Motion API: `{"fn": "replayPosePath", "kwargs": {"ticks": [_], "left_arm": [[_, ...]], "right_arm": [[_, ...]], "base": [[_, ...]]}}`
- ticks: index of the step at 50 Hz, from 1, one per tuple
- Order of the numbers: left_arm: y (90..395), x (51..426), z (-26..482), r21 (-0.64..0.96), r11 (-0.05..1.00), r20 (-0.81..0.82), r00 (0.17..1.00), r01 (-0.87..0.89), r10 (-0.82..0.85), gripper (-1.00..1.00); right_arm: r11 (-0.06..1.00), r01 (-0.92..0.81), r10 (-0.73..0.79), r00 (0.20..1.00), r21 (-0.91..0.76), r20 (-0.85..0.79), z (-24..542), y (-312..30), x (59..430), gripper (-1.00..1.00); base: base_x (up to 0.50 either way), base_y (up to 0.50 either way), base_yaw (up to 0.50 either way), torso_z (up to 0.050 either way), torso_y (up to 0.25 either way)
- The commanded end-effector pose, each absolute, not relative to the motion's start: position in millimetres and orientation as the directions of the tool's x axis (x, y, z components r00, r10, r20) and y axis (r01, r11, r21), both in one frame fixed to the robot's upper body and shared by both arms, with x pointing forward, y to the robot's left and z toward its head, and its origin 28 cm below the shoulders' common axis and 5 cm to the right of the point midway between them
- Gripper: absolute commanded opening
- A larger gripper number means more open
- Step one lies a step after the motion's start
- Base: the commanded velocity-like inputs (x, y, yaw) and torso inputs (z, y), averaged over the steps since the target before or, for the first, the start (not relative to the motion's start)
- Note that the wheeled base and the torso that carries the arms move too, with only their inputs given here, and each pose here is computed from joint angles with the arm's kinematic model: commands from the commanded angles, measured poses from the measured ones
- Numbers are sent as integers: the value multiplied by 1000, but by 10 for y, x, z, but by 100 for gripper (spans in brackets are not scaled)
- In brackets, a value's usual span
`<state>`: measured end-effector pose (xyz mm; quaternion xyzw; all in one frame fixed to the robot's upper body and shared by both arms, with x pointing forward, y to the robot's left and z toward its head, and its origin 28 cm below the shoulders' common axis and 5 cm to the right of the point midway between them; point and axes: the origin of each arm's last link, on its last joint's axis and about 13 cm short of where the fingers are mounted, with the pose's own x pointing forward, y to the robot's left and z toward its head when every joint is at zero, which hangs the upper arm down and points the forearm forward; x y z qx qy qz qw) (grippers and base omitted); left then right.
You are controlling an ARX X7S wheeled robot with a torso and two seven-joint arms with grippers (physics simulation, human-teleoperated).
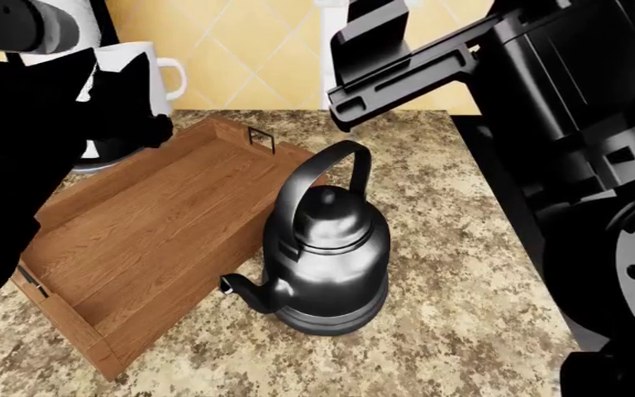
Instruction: Pick the kettle from the counter and place it on the tray. Then pick the mug from the cabinet and place it on the tray. Then close the cabinet doors.
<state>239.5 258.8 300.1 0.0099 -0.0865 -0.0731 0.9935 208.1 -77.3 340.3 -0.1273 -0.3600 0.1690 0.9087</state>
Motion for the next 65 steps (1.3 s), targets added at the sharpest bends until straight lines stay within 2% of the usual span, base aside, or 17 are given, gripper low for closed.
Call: {"fn": "replayPosePath", "kwargs": {"ticks": [1,22,44,65], "left_arm": [[2585,2487,2790,20,992,163,979,123,-125,-100],[2425,2930,2518,26,986,104,981,162,-164,-100],[2458,3267,2396,25,993,76,990,114,-115,-100],[2403,3429,2213,26,993,33,993,112,-113,-100]], "right_arm": [[912,-212,394,686,-350,612,3394,-789,2076,100],[915,-199,385,688,-350,615,3409,-817,2029,100],[917,-195,381,687,-347,619,3411,-825,2000,100],[920,-191,374,691,-343,618,3387,-840,1997,100]], "base": [[0,0,0,0,0],[0,0,0,0,0],[0,0,0,0,0],[0,0,0,0,0]]}}
